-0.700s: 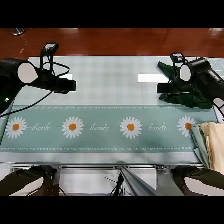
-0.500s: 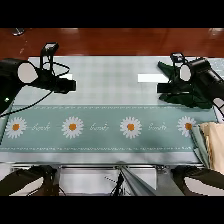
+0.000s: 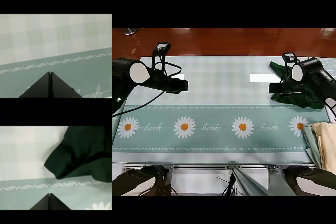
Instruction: Fold the shirts.
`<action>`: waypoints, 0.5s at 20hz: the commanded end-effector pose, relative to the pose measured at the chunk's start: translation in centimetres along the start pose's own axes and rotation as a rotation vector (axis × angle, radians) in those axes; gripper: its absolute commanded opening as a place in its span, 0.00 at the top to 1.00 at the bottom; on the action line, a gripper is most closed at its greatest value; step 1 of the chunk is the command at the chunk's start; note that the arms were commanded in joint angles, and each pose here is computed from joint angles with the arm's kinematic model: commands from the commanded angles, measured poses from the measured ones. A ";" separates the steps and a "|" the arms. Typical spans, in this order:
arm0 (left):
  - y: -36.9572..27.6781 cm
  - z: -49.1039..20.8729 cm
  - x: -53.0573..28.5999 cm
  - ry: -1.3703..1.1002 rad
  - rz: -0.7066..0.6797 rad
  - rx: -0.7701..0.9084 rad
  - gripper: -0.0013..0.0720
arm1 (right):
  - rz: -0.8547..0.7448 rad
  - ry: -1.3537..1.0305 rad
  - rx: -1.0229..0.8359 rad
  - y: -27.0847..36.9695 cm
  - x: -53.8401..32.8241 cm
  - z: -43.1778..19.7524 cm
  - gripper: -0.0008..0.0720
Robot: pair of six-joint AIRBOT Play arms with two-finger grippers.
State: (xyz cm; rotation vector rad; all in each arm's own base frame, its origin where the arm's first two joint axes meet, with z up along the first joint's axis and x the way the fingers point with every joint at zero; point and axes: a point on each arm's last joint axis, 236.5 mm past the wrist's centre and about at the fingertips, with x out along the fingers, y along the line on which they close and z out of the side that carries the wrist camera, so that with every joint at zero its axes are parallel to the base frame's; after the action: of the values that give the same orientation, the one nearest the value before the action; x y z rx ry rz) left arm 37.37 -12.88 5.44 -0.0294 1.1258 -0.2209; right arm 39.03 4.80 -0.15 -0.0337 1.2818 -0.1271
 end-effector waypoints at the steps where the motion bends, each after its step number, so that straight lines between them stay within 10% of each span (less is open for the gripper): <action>1: 0.1 0.0 0.0 0.000 0.001 0.000 0.93 | 0.009 -0.013 0.002 0.2 0.0 0.3 0.94; 7: -0.6 4.6 -0.4 -0.194 -0.027 0.000 0.93 | -0.123 -0.278 -0.127 -2.4 -0.9 6.7 0.93; 8: -0.8 6.0 -0.7 -0.256 -0.036 -0.001 0.93 | -0.191 -0.347 -0.161 -3.9 -1.2 8.5 0.69; 9: -0.9 7.2 -0.8 -0.305 -0.043 -0.002 0.86 | -0.236 -0.414 -0.184 -5.2 -1.3 10.5 0.10; 10: -1.1 7.9 -0.8 -0.332 -0.047 -0.001 0.50 | -0.265 -0.449 -0.180 -6.6 -0.9 11.6 0.13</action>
State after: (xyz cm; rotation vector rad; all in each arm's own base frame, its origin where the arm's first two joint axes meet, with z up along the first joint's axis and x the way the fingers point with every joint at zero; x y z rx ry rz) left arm 41.24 -13.84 7.68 -0.0644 0.9366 -0.2370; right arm 45.29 0.98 2.29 -0.2211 1.0147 -0.1761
